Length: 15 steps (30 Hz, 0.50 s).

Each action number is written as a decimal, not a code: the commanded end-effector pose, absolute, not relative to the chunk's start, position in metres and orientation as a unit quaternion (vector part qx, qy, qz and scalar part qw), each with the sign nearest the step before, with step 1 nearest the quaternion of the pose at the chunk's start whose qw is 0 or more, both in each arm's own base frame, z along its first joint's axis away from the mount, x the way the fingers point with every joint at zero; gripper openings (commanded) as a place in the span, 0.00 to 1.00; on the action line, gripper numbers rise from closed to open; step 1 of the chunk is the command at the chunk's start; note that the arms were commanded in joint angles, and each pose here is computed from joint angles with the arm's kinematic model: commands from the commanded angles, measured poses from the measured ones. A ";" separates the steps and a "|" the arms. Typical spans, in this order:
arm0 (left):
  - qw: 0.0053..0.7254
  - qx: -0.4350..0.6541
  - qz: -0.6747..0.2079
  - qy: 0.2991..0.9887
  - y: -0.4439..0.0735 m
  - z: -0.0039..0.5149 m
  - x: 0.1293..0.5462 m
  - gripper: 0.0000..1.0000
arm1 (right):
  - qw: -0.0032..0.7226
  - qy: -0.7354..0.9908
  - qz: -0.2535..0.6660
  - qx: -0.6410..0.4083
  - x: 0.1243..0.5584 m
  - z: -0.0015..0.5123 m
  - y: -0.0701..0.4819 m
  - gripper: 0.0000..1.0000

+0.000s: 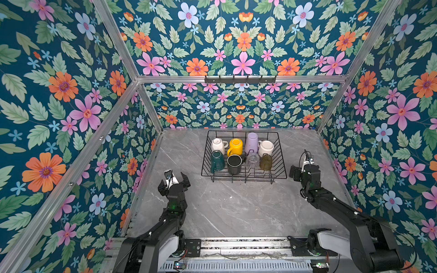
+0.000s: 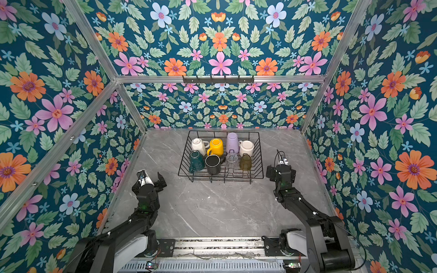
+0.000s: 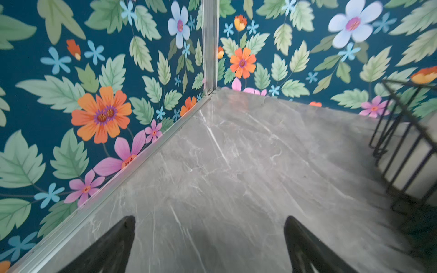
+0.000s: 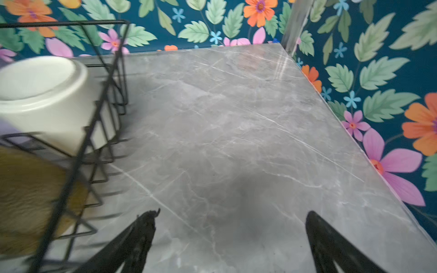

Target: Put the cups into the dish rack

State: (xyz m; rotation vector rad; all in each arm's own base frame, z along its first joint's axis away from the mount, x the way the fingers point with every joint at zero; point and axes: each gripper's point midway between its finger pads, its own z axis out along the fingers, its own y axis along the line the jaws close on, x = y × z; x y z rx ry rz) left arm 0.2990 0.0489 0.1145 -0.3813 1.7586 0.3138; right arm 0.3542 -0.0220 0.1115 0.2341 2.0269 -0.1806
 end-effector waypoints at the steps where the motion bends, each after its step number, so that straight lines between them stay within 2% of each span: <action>1: 0.666 -0.160 0.104 0.721 0.041 0.144 0.314 0.99 | 0.573 0.812 -0.066 0.087 0.368 0.129 -0.020 0.99; 7: 0.709 -0.126 0.118 0.683 0.037 0.158 0.327 0.99 | 0.587 0.806 -0.059 0.058 0.375 0.112 -0.013 0.99; 15: 0.697 -0.105 0.112 0.701 0.032 0.142 0.347 1.00 | 0.583 0.810 -0.042 0.044 0.374 0.109 -0.007 0.99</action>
